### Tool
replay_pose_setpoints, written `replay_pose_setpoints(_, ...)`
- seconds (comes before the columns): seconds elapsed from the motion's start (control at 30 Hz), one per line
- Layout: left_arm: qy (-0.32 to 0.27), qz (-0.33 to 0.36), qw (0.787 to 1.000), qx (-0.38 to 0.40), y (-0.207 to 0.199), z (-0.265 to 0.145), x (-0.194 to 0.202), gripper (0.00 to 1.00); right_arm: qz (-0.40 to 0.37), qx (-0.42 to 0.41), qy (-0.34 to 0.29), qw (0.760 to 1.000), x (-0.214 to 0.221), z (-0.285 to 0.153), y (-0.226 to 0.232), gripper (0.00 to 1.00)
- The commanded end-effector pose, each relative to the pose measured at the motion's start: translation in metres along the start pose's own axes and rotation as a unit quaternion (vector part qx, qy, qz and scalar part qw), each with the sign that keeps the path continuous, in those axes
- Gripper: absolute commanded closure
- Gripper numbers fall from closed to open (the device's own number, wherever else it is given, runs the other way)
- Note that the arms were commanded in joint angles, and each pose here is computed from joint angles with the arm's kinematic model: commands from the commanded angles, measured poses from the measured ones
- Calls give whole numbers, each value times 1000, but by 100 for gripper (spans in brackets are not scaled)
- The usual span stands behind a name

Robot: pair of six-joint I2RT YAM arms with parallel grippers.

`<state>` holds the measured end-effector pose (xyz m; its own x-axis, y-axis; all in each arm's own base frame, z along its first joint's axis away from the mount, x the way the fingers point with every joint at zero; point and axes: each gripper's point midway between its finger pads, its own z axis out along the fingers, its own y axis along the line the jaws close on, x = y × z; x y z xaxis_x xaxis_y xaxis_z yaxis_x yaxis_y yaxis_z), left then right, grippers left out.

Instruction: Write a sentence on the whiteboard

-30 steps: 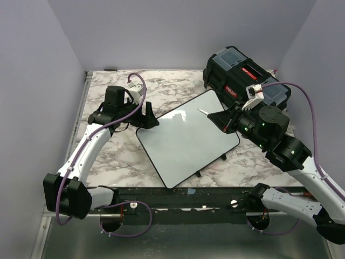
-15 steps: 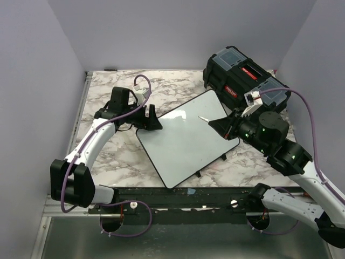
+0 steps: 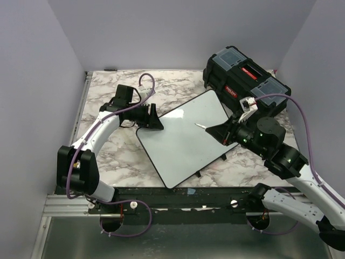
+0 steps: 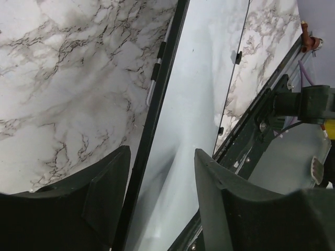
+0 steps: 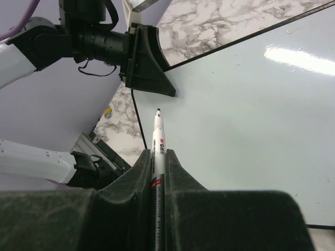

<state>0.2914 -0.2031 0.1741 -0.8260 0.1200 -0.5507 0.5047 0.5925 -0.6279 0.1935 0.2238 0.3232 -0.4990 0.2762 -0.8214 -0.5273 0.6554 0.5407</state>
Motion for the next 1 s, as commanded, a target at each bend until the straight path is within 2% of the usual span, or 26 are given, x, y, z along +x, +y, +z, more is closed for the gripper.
replay_pose_setpoints(0.0, -5, 9, 999, 36, -16, -2, -15, 51, -3, -32, -10, 999, -3, -5, 12, 99)
replay_pose_setpoints(0.1, -4, 8, 998, 59, -23, 0, -19, 60, -3, -37, -11, 999, -2, -7, 12, 99)
replay_pose_setpoints(0.27, 0, 6, 997, 81, -26, 5, -23, 65, 2, -46, 0, 999, 10, -5, 11, 99)
replay_pose_setpoints(0.63, 12, 28, 996, 82, -28, 1, -30, 66, 0, -59, 15, 998, 14, -3, 16, 99)
replay_pose_setpoints(0.97, 18, 30, 996, 84, -30, 1, -30, 92, 3, -68, 20, 998, 16, -1, 19, 99)
